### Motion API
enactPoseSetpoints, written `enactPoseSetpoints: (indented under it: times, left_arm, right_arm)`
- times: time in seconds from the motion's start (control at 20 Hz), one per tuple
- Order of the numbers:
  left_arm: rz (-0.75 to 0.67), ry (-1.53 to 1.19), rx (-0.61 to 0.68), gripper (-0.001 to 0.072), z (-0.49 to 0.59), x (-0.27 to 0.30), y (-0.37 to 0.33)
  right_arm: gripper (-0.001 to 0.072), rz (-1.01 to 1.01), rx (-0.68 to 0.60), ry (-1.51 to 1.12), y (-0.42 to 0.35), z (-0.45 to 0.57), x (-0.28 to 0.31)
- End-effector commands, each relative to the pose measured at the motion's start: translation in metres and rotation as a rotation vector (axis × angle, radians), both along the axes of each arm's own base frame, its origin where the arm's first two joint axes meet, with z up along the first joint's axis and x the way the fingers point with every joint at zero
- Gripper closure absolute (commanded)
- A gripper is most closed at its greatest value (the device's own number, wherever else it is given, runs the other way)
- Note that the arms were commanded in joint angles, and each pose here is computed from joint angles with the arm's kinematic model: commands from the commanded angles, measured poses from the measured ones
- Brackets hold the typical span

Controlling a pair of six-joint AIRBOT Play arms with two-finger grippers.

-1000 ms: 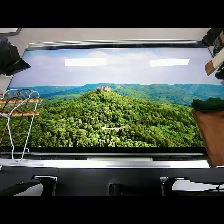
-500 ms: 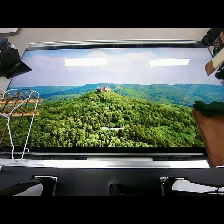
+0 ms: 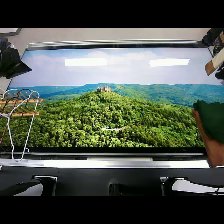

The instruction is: Fold the clothes and pants, and hang the long-sleeved shirts on hangers.

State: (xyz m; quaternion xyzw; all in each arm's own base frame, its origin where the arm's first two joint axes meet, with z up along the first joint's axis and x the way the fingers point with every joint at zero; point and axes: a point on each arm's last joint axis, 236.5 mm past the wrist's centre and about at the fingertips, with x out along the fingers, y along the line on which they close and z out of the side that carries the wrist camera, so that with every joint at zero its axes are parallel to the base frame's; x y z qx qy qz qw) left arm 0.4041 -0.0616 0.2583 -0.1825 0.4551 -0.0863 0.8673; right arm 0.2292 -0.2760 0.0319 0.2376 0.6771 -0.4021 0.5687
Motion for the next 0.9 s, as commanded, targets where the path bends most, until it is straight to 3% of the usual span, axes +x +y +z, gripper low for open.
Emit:
enactPoseSetpoints:
  times: [0.0, 0.4, 0.85]
  left_arm:
    - [0.000, 0.001, 0.000, 0.0689, 0.000, 0.000, 0.000]
    - [0.000, 0.001, 0.000, 0.0689, 0.000, 0.000, 0.000]
    - [0.000, 0.000, 0.000, 0.0689, 0.000, 0.000, 0.000]
  right_arm:
    - [0.0685, 0.010, 0.003, 0.144, 0.001, -0.021, -0.033]
    - [0.0685, 0.025, -0.053, 0.219, -0.013, -0.019, -0.048]
    - [0.0685, -0.007, -0.014, 0.286, -0.003, -0.014, -0.065]
